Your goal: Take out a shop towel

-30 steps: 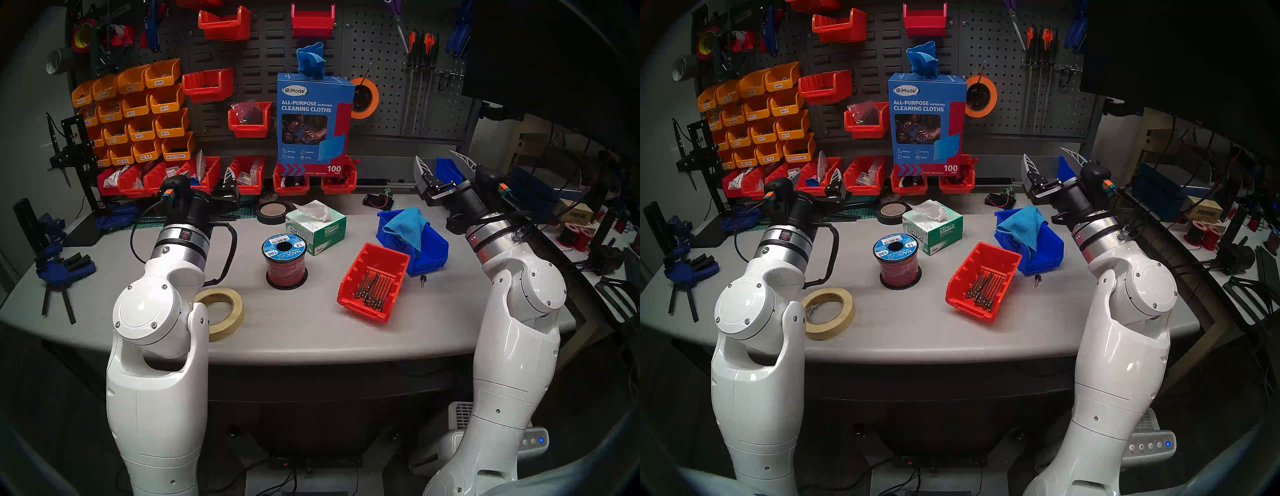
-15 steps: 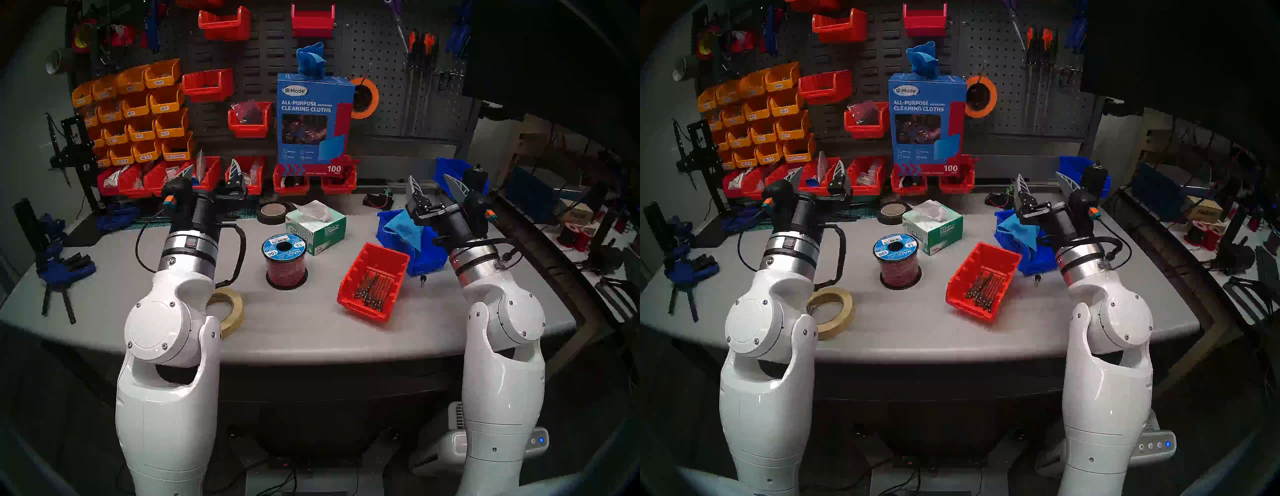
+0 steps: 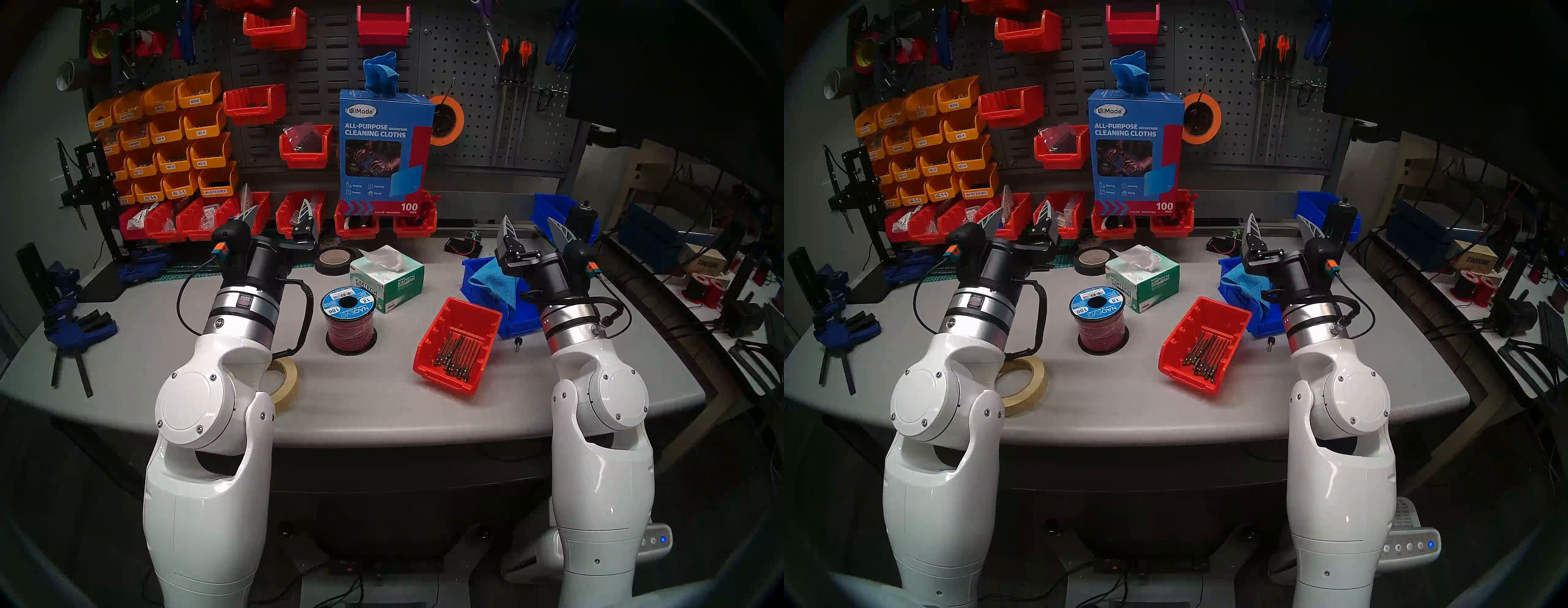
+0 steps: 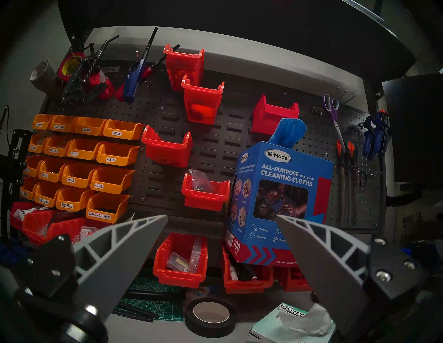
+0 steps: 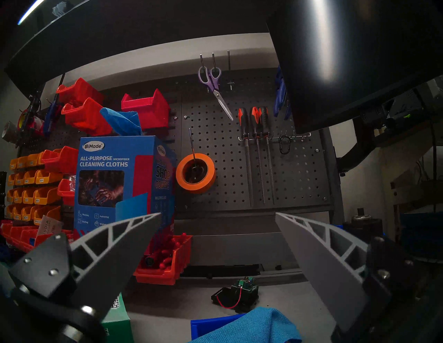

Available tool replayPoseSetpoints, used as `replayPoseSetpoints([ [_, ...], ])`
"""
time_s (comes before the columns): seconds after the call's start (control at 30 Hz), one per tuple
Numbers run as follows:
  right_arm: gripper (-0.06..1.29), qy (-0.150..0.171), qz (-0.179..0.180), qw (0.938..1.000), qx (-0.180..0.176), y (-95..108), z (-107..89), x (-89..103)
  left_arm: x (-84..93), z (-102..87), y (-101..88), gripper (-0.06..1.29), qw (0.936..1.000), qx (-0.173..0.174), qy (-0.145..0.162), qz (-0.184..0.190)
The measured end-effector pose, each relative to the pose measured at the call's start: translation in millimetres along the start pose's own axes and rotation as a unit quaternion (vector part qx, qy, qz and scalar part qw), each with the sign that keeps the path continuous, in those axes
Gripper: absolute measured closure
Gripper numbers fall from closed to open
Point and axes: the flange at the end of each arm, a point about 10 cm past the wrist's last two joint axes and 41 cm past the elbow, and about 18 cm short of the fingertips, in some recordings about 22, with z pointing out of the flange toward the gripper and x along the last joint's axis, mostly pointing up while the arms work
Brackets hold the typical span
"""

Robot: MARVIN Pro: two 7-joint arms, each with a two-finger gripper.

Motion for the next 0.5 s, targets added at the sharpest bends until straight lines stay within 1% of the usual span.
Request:
replayPoseSetpoints([
  [0.23, -0.01, 0.003, -0.008, 1.0000, -0.002, -1.7, 2.0, 0.5, -1.0, -0.4, 1.3, 0.00, 0.9999, -0.003, -0.013, -0.004],
  [0.5, -0.02, 0.004, -0.012, 0.9999, -0.004, -2.2, 2.7, 0.6, 0.0, -0.5, 1.4, 0.00, 0.9999, -0.004, -0.012, -0.006],
])
